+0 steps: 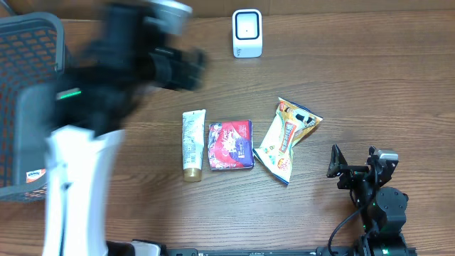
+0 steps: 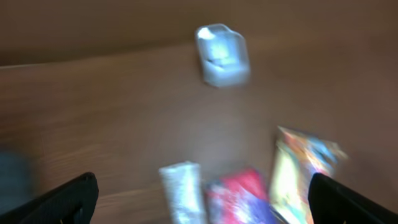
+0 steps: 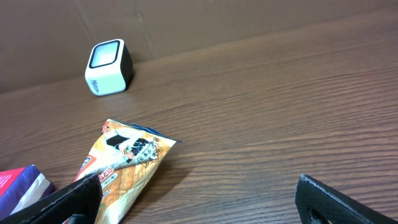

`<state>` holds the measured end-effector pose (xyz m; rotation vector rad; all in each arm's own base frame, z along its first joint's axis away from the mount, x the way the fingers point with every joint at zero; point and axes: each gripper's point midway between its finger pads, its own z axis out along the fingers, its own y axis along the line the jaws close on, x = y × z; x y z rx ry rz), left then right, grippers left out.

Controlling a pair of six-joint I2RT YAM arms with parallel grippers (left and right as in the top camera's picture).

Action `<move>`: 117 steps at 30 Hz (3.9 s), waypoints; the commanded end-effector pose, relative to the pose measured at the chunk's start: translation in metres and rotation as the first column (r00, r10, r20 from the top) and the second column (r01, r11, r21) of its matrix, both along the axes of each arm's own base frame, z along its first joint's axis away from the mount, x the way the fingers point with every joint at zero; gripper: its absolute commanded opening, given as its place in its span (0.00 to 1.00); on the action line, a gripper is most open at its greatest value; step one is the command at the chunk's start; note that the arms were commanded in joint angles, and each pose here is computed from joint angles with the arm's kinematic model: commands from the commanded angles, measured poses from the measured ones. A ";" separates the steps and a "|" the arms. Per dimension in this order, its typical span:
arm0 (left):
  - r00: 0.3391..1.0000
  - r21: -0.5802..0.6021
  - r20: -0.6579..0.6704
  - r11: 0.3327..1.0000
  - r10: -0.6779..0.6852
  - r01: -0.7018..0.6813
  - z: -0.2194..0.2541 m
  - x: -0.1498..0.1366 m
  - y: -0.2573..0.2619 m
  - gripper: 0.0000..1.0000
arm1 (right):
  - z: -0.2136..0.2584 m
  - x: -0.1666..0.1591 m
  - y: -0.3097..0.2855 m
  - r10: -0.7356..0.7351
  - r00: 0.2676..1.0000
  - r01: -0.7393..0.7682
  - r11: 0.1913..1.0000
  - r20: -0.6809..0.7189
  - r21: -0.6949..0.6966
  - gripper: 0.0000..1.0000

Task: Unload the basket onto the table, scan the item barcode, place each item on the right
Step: 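Carry the yellow snack bag right of the package and release it, then reach the left gripper into the basket and grasp the orange Kleenex tissue pack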

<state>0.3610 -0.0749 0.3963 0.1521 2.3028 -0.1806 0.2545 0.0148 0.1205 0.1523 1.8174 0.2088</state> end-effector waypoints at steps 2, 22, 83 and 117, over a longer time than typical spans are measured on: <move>0.859 -0.092 0.112 0.866 0.499 -0.491 0.057 -0.028 0.136 1.00 | -0.004 -0.001 0.002 0.010 1.000 -0.010 1.000 -0.006 0.004 1.00; 0.086 0.060 -0.390 0.119 0.917 -0.991 -0.162 -0.124 0.388 1.00 | -0.008 -0.002 0.008 0.042 0.999 -0.042 0.999 -0.022 0.012 1.00; 0.614 0.463 -0.509 0.793 0.603 -0.395 -0.369 -0.121 0.412 1.00 | -0.009 -0.002 0.003 0.016 1.000 -0.015 1.000 -0.026 0.004 1.00; 0.649 0.365 -0.510 0.826 0.564 -0.430 -0.335 -0.092 0.400 1.00 | -0.015 -0.002 0.003 0.016 0.999 -0.015 1.000 -0.052 0.003 1.00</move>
